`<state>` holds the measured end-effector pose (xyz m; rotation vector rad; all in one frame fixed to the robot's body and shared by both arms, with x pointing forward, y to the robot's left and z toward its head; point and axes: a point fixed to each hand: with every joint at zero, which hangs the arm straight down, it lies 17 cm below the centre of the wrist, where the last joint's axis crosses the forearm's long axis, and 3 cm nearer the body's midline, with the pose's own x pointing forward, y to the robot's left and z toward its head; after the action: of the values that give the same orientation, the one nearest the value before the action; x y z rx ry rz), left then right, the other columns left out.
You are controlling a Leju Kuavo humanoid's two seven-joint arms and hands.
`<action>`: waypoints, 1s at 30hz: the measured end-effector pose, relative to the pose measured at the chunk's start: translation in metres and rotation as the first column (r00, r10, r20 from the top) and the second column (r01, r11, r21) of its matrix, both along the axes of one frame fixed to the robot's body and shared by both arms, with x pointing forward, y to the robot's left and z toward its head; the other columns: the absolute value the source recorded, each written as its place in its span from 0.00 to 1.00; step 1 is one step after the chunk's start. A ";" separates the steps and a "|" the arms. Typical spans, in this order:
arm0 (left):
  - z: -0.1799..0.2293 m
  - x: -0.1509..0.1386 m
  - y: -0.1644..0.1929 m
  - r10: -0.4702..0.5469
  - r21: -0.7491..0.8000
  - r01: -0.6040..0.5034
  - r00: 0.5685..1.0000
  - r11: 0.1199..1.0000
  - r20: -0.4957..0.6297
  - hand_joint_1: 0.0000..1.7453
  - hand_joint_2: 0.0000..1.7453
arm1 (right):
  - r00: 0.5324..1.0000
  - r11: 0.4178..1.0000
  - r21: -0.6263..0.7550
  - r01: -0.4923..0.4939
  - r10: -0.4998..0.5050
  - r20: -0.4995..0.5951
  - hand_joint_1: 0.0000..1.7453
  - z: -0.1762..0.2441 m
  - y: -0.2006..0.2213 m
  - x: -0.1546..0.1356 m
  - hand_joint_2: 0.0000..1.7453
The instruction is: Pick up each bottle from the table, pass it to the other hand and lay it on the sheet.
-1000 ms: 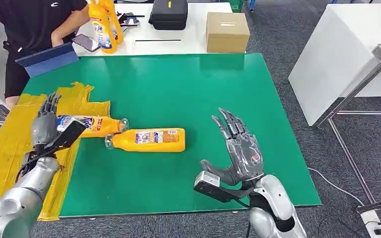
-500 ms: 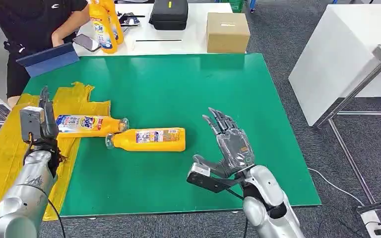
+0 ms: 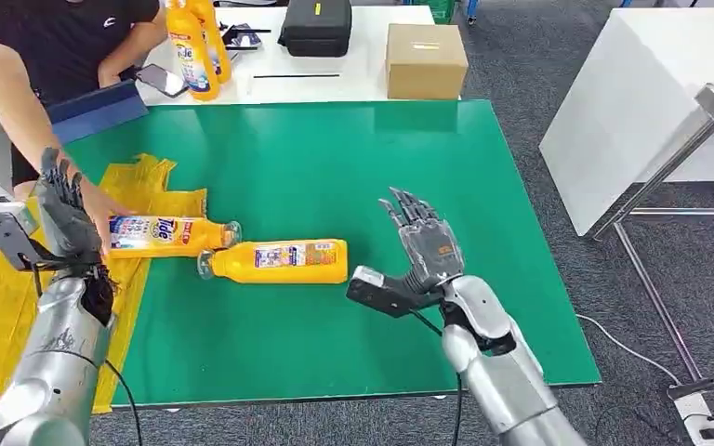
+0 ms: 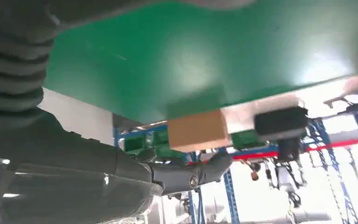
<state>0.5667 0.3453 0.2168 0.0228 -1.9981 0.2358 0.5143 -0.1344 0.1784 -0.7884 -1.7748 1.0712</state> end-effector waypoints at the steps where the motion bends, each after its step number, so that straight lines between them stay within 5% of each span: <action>1: 0.000 -0.004 -0.002 -0.003 -0.005 0.003 1.000 1.000 0.009 0.00 0.00 | 1.000 1.000 -0.011 0.005 -0.005 -0.021 0.00 -0.007 0.000 0.008 1.00; 10: 0.004 -0.004 -0.036 -0.058 0.001 0.058 0.998 0.998 0.025 0.00 0.00 | 0.989 0.995 -0.100 0.022 -0.037 -0.142 0.00 -0.036 0.030 0.041 1.00; 29: 0.009 0.012 -0.048 -0.080 -0.019 0.080 0.997 0.997 0.008 0.00 0.00 | 0.986 0.994 -0.065 -0.089 0.079 -0.144 0.00 -0.038 0.078 0.032 1.00; 30: 0.008 0.012 -0.046 -0.077 -0.022 0.077 0.997 0.997 0.005 0.00 0.00 | 0.988 0.994 -0.052 -0.096 0.089 -0.129 0.00 -0.032 0.081 0.031 0.00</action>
<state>0.5791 0.2993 0.2245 -0.0684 -1.9954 0.2085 0.5456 -0.0532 0.1469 -0.6630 -1.6927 1.2123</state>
